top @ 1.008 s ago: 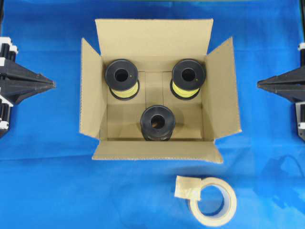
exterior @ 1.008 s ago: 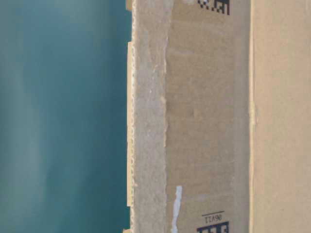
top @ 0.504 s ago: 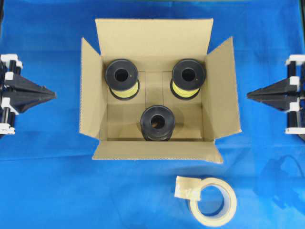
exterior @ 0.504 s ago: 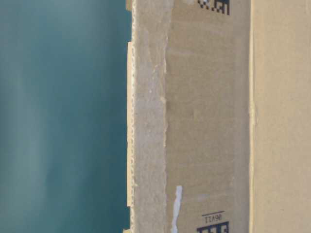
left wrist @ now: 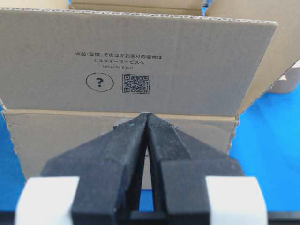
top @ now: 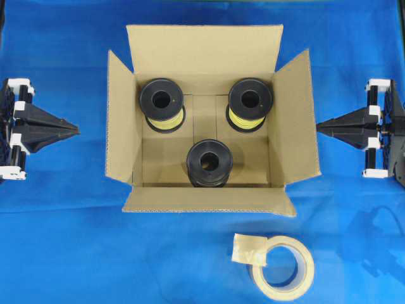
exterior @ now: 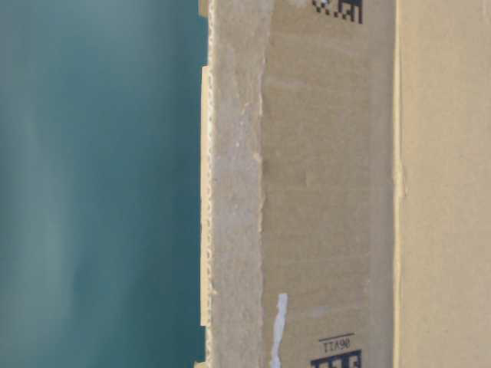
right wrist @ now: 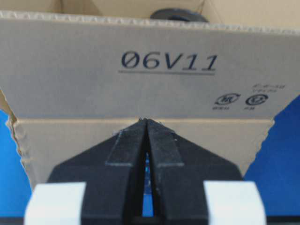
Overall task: Close the cardboard box.
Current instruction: 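Move both grippers inward toward the left and right box flaps, then push the left and right side flaps inward with both grippers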
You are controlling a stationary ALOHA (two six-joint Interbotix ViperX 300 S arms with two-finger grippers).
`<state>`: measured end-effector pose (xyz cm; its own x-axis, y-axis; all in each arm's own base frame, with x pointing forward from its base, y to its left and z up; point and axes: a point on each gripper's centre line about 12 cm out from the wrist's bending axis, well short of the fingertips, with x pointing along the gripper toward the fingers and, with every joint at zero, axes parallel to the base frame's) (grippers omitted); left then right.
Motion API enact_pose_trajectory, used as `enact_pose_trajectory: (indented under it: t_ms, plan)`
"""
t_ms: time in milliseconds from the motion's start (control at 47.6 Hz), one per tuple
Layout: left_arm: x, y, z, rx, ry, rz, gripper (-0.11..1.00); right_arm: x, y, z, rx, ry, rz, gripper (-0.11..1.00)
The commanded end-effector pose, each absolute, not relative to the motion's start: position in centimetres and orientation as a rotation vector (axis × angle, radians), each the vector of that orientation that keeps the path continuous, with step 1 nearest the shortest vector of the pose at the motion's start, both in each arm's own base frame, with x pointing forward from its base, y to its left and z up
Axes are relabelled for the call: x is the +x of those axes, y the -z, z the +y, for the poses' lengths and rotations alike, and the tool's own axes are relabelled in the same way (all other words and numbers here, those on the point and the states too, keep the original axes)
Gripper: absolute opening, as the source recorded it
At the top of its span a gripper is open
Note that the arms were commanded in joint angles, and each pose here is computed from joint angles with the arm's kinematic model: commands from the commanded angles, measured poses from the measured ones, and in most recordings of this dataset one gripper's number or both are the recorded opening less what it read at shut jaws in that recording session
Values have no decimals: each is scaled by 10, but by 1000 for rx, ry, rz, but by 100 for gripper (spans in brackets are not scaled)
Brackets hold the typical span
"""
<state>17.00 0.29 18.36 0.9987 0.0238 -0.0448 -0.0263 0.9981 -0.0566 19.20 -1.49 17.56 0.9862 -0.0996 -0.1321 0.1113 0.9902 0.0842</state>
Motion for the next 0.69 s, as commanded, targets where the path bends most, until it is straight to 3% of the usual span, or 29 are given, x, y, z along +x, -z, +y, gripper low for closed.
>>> enact_pose_trajectory:
  t_ms: [0,378,672]
  plan:
    - [176,-190,3,-60,-25,29,0,198,-183,-16,98,109,99,0]
    - [206,-195,9,-46,-55,28,0,237,-188,-17,89,107,136,0]
    - [262,-184,14,-32,-72,91,0,269,-191,-18,81,107,142,0]
